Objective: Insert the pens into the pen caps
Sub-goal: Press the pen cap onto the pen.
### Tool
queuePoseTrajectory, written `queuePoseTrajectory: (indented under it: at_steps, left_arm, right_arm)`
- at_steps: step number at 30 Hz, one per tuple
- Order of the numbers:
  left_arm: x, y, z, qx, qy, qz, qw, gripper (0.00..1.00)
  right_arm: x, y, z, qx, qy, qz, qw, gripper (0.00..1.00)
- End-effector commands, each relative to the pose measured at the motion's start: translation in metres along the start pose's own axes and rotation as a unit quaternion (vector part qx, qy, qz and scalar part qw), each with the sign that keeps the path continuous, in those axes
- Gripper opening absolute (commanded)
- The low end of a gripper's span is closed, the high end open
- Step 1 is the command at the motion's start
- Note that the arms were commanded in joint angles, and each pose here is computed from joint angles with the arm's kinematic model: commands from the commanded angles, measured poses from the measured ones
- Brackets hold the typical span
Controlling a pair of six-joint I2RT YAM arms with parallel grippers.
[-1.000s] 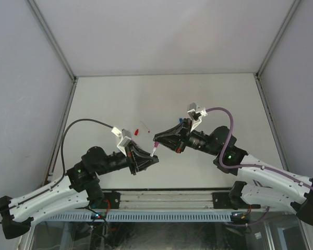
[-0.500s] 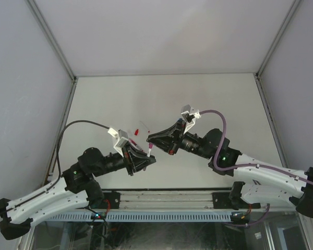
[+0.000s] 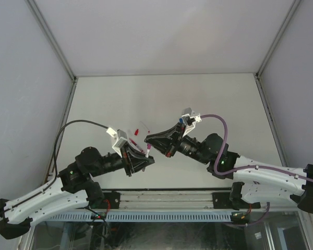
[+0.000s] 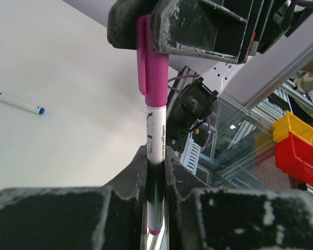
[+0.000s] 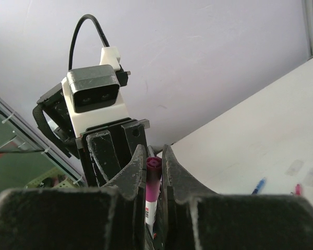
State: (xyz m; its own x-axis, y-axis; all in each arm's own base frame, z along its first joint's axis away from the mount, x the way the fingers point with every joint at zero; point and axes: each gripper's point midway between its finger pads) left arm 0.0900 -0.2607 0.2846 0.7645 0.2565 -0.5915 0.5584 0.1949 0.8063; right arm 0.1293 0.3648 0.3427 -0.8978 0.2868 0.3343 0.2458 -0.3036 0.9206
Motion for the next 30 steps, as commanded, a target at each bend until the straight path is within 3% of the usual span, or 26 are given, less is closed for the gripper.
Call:
queuePoseTrajectory:
  at_steps: [1, 20, 25, 30]
  left_arm:
    - [-0.074, 0.120, -0.021, -0.193, -0.090, 0.038, 0.976, 0.00]
    - [-0.088, 0.137, -0.031, -0.218, -0.104, 0.036, 0.970, 0.00]
    - [-0.080, 0.130, -0.022, -0.204, -0.093, 0.033, 0.974, 0.00]
    - [-0.061, 0.108, -0.007, -0.167, -0.068, 0.025, 0.983, 0.00]
  right_arm:
    - [0.011, -0.133, -0.038, 0.229, 0.017, 0.008, 0.973, 0.00]
    - [0.006, -0.200, -0.081, 0.316, -0.018, -0.014, 0.948, 0.00]
    - [0.004, -0.173, -0.070, 0.267, -0.034, -0.024, 0.963, 0.00]
    - [-0.005, -0.115, -0.050, 0.193, -0.055, -0.040, 0.979, 0.00]
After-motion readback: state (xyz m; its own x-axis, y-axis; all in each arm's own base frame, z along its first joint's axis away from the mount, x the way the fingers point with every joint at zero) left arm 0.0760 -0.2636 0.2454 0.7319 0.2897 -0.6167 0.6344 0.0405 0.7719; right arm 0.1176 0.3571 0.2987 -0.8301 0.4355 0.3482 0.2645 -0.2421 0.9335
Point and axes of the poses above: each gripper's point midway between its finger pads, its own z axis out along the fingers, its own x axis along the line the jaws close on, y = z × x, and after that the axes turned 10 degrees about -z, right-handed
